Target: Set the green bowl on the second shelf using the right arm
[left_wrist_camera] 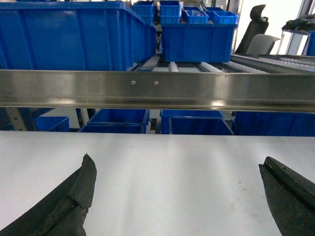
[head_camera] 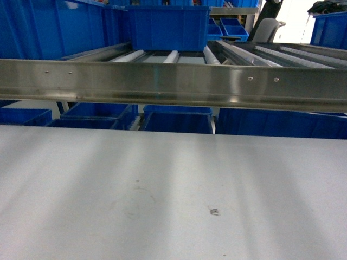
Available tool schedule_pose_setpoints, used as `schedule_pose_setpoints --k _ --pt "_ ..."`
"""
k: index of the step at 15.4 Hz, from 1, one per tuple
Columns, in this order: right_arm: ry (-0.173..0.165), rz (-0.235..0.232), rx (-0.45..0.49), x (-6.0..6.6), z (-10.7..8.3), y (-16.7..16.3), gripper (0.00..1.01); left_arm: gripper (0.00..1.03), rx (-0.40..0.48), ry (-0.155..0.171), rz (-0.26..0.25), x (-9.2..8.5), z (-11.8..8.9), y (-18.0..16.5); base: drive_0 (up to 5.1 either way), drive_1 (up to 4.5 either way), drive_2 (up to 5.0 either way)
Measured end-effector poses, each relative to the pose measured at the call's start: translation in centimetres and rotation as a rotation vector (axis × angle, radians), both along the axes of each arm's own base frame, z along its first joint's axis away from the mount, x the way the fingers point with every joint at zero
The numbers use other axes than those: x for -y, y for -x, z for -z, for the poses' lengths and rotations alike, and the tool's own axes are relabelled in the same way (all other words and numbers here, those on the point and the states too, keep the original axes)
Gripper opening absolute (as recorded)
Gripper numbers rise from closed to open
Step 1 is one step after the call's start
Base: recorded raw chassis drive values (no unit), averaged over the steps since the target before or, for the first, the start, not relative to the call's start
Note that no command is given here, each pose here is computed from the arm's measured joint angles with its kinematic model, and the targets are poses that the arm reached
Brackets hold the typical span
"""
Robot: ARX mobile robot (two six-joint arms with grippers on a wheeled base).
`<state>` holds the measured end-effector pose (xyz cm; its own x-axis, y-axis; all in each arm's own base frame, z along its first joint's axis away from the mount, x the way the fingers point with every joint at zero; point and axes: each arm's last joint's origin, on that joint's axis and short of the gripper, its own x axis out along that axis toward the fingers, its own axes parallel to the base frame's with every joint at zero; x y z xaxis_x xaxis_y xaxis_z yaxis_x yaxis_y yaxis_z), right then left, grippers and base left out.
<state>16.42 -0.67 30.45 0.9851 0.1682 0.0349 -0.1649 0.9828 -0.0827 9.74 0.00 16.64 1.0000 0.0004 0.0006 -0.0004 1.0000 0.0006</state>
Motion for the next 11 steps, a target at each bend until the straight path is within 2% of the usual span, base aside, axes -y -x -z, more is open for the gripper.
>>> schedule_pose_setpoints --k 11 --pt "0.0 -0.001 0.002 0.0 0.0 0.0 0.02 0.98 0.002 0.0 -0.001 0.0 -0.01 0.0 -5.0 2.39 2.4"
